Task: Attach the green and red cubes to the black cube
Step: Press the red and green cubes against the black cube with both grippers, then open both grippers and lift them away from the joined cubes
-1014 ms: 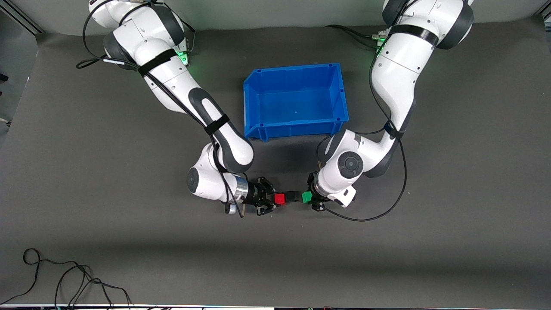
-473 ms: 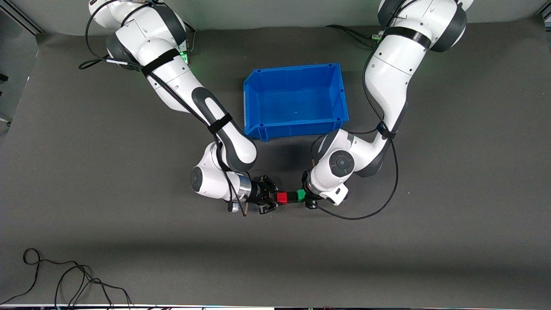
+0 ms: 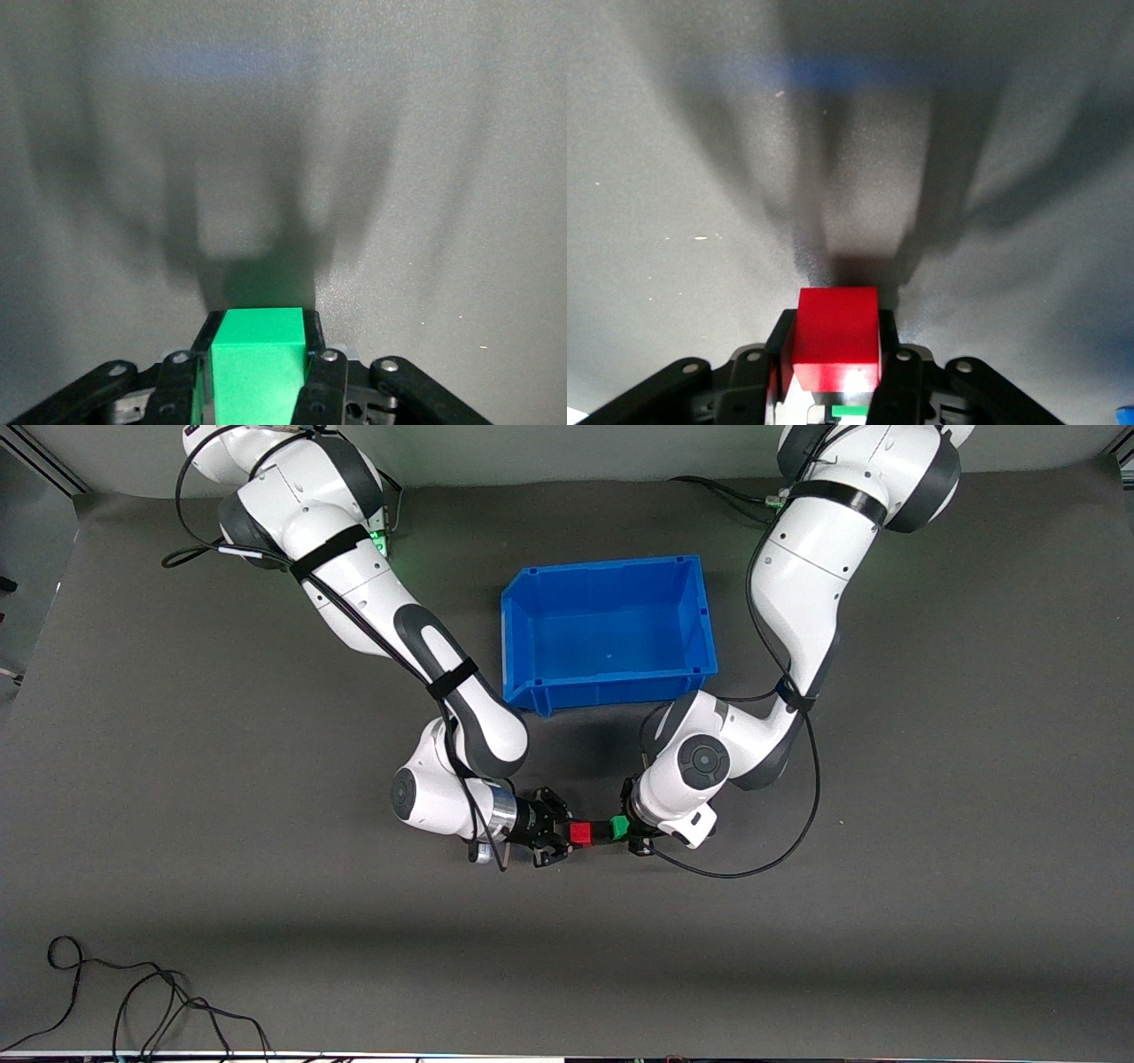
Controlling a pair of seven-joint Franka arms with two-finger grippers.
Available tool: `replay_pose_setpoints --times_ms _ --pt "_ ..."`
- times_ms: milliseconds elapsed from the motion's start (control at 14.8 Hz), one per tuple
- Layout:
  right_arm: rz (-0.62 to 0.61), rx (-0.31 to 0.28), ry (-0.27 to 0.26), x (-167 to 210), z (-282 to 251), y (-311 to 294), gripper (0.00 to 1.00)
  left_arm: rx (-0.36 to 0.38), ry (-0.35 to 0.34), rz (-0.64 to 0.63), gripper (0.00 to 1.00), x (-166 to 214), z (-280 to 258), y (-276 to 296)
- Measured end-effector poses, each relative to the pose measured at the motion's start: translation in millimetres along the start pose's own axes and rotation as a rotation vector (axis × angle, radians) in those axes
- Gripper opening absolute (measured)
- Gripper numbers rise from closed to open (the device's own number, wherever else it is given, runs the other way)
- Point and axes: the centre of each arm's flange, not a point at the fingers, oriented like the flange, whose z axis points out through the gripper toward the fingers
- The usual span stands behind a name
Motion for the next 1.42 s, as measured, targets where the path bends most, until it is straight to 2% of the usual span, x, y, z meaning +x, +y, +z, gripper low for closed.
replay_pose_setpoints --times_ms 271,338,609,744,812,1014,1082,1150,1353,1420 --pt "0.004 0.003 -0.003 -2 -1 -1 0.4 -0.006 0.008 0.014 0.4 0 0 0" --pt "0.004 0.004 -0.004 -3 -1 -2 0.4 -0.007 0.008 0.014 0.44 -1 0 0" --pt "0.002 0.009 -0.012 -9 -3 -3 0.41 -0.015 0.0 0.018 0.85 -5 -3 3" --pt "0.003 0.009 -0.012 -9 -3 -3 0.51 -0.017 -0.002 0.018 1.0 -6 -4 3" --pt "0.004 0.009 -0.013 -9 -3 -3 0.51 -0.018 -0.002 0.018 1.0 -6 -4 4" --pt "0.007 0.009 -0.013 -9 -3 -3 0.67 -0.02 -0.004 0.018 1.0 -7 -5 4" --pt "0.019 0.01 -0.014 -9 -3 -3 0.67 -0.024 -0.004 0.019 1.0 -7 -7 6" --pt "0.032 0.011 -0.016 -10 -4 -4 0.73 -0.033 0.001 0.02 1.0 -5 -11 11" --pt "0.03 0.029 -0.029 -20 -11 -10 0.99 -0.05 0.038 0.014 1.0 7 -41 32" --pt "0.02 0.038 -0.032 -25 -15 -14 1.0 -0.051 0.05 0.01 1.0 10 -57 38"
